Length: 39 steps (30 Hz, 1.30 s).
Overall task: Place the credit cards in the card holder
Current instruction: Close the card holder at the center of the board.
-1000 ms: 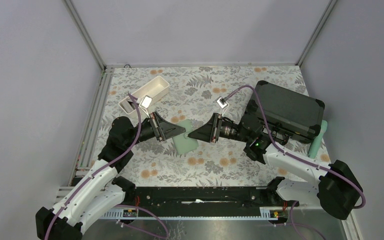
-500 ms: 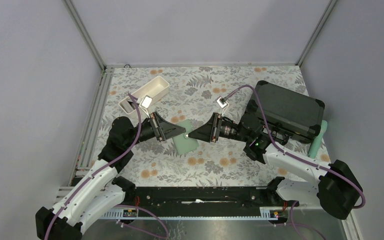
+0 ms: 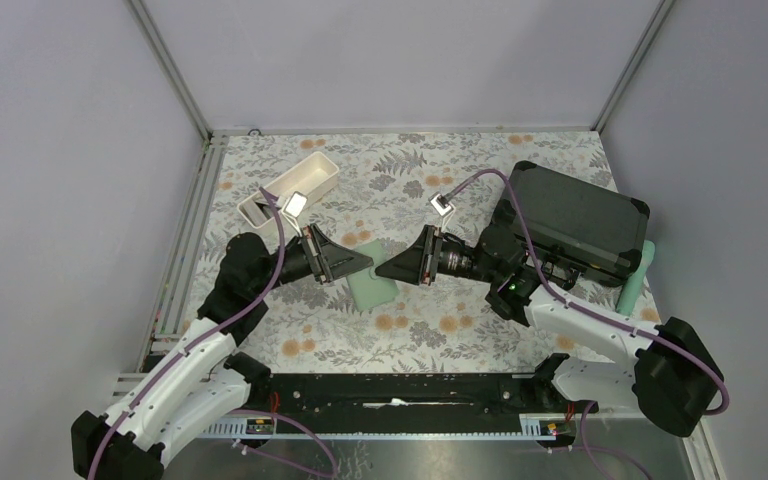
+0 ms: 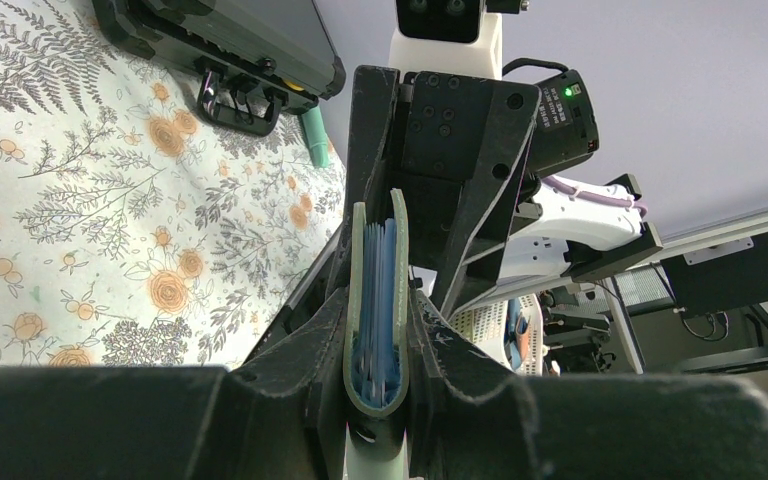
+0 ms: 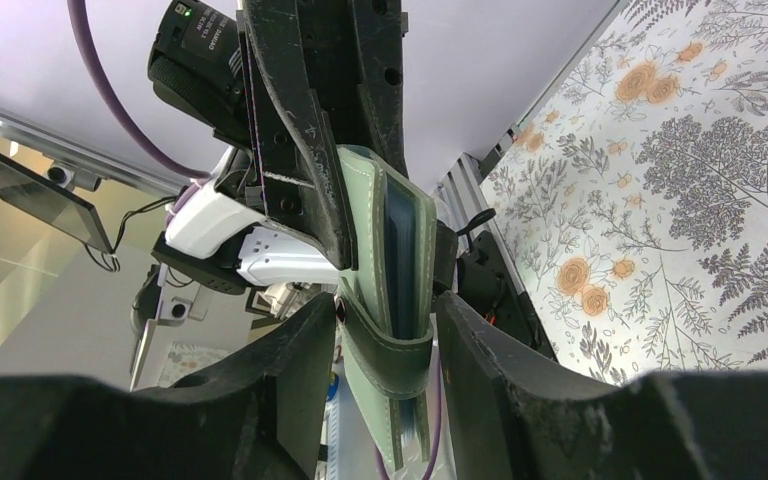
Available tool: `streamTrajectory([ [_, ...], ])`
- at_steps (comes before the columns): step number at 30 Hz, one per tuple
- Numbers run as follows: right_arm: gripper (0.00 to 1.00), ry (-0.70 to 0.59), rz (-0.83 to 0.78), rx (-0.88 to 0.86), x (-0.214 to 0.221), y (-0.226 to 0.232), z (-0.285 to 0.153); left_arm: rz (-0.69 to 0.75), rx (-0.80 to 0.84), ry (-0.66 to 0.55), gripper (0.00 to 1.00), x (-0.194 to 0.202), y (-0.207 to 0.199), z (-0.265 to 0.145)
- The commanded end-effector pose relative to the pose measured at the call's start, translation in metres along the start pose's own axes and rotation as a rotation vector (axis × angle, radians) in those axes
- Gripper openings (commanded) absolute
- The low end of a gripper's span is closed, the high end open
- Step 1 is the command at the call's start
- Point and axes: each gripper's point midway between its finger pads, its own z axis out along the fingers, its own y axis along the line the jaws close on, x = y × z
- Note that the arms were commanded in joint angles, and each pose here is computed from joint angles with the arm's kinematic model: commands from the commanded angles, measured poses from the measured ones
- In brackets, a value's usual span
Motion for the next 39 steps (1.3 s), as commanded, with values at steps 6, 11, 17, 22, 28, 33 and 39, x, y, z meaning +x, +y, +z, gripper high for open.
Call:
streamTrajectory([
  [6,0.47,-0.006,-0.041,-0.060,-0.011,0.021,0.004,0.075,0.087,-0.038,0.00,-0.014,-0.031,-0.001],
  [11,0.46,0.003,-0.038,-0.053,-0.008,0.017,0.003,0.059,0.081,-0.043,0.00,-0.015,-0.029,0.001],
  [17,0.42,0.002,-0.046,-0.048,-0.007,0.015,0.002,0.036,0.096,-0.046,0.00,-0.016,-0.031,0.002],
  [22,0.34,0.001,-0.055,-0.029,-0.006,0.010,0.002,0.035,0.100,-0.048,0.00,-0.017,-0.032,0.001],
  [28,0.21,0.004,-0.067,0.007,-0.004,0.001,0.001,0.031,0.102,-0.048,0.00,-0.016,-0.033,0.001],
  [33,0.15,0.009,-0.090,0.047,-0.002,-0.009,0.001,0.030,0.106,-0.048,0.00,-0.017,-0.034,0.001],
  [39,0.08,0.021,-0.128,0.141,0.003,-0.027,0.003,0.030,0.111,-0.041,0.00,-0.016,-0.034,0.002],
])
